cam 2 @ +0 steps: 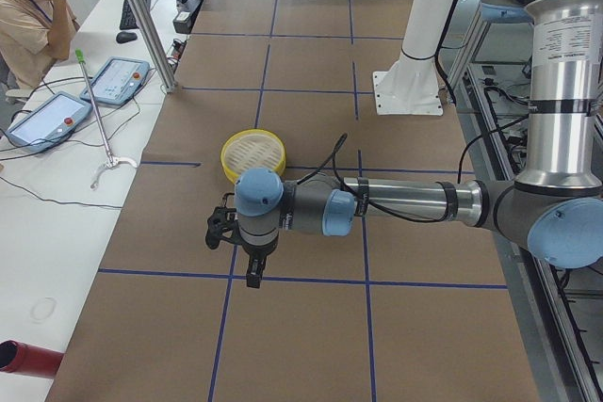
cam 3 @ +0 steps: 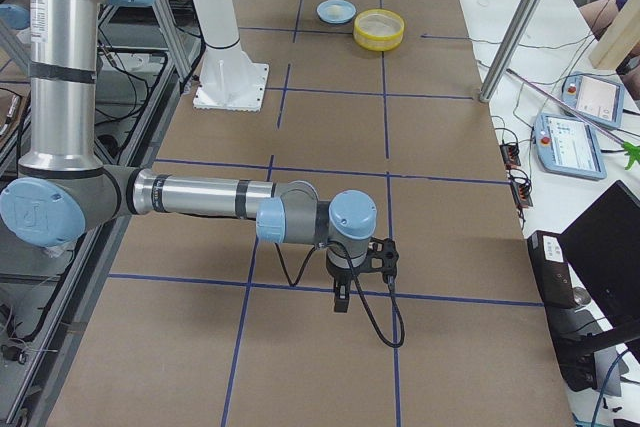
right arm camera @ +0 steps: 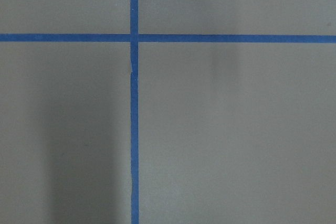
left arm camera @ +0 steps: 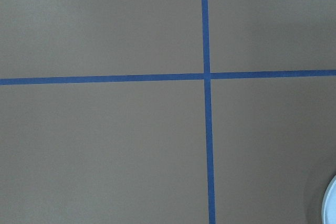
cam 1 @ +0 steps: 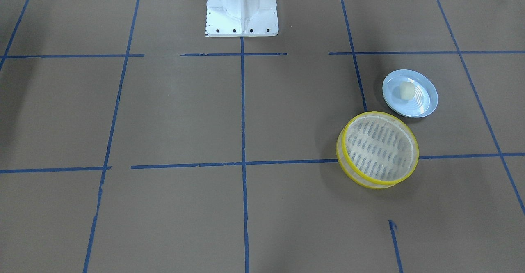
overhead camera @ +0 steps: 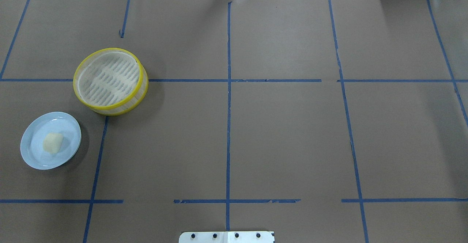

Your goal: Place bun in steamer

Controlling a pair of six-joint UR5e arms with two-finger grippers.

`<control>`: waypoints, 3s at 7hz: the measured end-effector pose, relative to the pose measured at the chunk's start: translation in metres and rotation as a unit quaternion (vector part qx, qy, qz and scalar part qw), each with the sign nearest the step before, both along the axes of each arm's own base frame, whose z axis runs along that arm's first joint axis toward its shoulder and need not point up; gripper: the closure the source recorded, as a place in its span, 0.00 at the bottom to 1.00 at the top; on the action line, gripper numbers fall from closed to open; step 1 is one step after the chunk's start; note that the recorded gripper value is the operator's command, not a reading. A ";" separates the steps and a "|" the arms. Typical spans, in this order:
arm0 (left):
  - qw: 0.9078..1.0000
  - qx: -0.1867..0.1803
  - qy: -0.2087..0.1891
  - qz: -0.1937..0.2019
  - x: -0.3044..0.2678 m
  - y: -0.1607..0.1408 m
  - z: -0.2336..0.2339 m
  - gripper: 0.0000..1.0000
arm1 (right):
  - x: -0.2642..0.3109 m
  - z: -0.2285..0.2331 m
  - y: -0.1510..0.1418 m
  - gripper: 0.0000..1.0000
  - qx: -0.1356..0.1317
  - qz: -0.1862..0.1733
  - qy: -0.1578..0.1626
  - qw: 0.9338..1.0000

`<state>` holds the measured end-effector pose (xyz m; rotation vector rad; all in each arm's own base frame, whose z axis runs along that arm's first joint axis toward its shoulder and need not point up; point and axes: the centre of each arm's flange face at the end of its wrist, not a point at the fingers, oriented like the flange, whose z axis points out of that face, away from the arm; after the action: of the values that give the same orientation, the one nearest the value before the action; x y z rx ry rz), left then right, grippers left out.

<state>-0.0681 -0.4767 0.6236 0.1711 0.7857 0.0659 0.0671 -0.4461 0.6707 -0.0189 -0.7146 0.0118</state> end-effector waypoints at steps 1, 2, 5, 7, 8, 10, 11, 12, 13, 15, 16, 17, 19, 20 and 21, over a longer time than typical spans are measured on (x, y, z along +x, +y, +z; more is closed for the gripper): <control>1.000 0.008 0.008 -0.001 0.035 -0.008 -0.019 0.00 | 0.000 0.000 0.000 0.00 0.000 0.000 0.000 1.000; 1.000 0.000 0.024 -0.014 0.078 -0.012 -0.049 0.00 | 0.000 0.000 0.000 0.00 0.000 0.000 0.000 1.000; 0.999 -0.024 0.037 -0.022 0.204 0.002 -0.098 0.00 | 0.000 0.000 0.000 0.00 0.000 0.000 0.000 1.000; 0.999 -0.038 0.023 -0.012 0.277 0.025 -0.099 0.04 | 0.000 0.000 0.000 0.00 0.000 0.000 0.000 1.000; 0.998 -0.052 0.023 -0.005 0.298 0.036 -0.097 0.06 | 0.000 0.000 0.000 0.00 0.000 0.000 0.000 1.000; 0.997 -0.075 0.022 -0.001 0.320 0.047 -0.091 0.08 | 0.000 0.000 0.000 0.00 0.000 0.000 0.000 1.000; 0.997 -0.077 0.023 0.006 0.329 0.051 -0.086 0.08 | 0.000 0.000 0.000 0.00 0.000 0.000 0.000 1.000; 0.997 -0.075 0.026 0.015 0.338 0.056 -0.082 0.10 | 0.000 0.000 0.000 0.00 0.000 0.000 0.000 1.000; 0.997 -0.075 0.025 0.024 0.345 0.061 -0.077 0.11 | 0.000 0.000 0.000 0.00 0.000 0.000 0.000 1.000; 0.996 -0.081 0.020 0.037 0.356 0.069 -0.066 0.11 | 0.000 0.000 0.000 0.00 0.000 0.000 0.000 1.000; 0.996 -0.084 0.017 0.039 0.356 0.072 -0.062 0.13 | 0.000 0.000 0.000 0.00 0.000 0.000 0.000 1.000; 0.995 -0.085 0.016 0.040 0.354 0.075 -0.060 0.14 | 0.000 0.000 0.000 0.00 0.000 0.000 0.000 1.000; 0.995 -0.087 0.014 0.041 0.352 0.078 -0.057 0.27 | 0.000 0.000 0.000 0.00 0.000 0.000 0.000 1.000; 0.995 -0.088 0.013 0.042 0.351 0.079 -0.055 0.39 | 0.000 0.000 0.000 0.00 0.000 0.000 0.000 1.000; 0.995 -0.089 0.013 0.042 0.351 0.080 -0.055 0.45 | 0.000 0.000 0.000 0.00 0.000 0.000 0.000 1.000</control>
<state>0.2826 -0.3968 0.5688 -0.0302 0.8201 0.0733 0.0671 -0.4463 0.6705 -0.0185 -0.7147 0.0116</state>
